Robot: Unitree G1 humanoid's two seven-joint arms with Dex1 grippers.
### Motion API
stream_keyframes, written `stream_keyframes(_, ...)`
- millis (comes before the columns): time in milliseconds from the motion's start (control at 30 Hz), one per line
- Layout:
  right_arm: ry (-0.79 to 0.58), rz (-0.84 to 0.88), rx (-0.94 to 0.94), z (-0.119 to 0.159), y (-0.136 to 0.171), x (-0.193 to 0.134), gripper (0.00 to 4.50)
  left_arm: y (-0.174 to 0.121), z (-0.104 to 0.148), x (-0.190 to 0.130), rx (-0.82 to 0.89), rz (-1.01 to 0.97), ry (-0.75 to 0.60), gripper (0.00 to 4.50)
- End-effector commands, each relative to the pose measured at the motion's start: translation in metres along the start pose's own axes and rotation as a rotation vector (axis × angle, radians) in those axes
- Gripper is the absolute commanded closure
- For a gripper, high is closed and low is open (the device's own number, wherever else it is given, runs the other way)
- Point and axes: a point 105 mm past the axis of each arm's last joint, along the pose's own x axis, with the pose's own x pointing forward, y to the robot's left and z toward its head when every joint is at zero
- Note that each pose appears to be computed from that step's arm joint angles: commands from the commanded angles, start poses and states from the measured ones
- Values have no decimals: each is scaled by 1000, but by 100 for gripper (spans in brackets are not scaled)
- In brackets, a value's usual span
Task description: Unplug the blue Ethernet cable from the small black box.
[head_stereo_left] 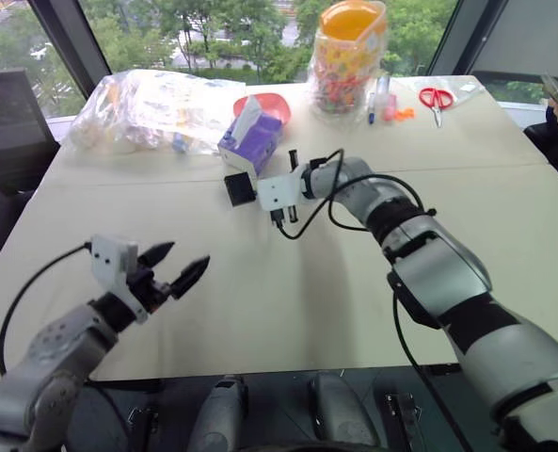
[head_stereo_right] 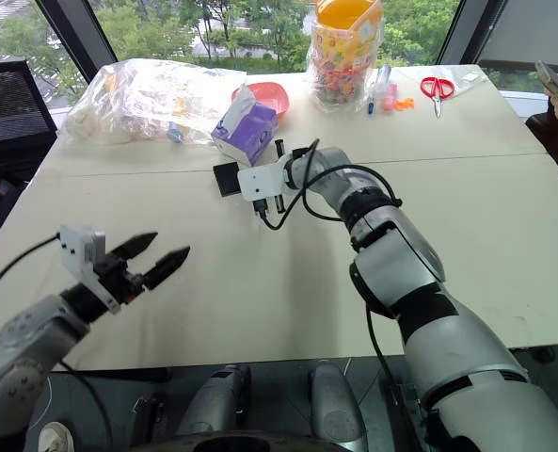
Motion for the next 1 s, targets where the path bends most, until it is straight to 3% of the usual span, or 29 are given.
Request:
stream_keyframes(33, -82, -298, -145, 17, -20, -17, 448, 2, 26, 14, 20, -41, -56, 0)
stream_keyframes(167, -26, -483, -199, 14, -7, -39, 448, 1, 41, 32, 19, -91, -91, 0)
stream_keyframes(400, 16, -614, -253, 28, 2, -62, 448, -14, 44, 58, 12, -196, -84, 0)
stream_keyframes(633, -21, -666, -299, 43, -2, -71, 448, -35, 43, 70, 15, -318, -70, 0)
stream_keyframes(1000, -42, -644, -305, 49, 12, -73, 448, -44, 55, 75, 11, -386, -108, 0)
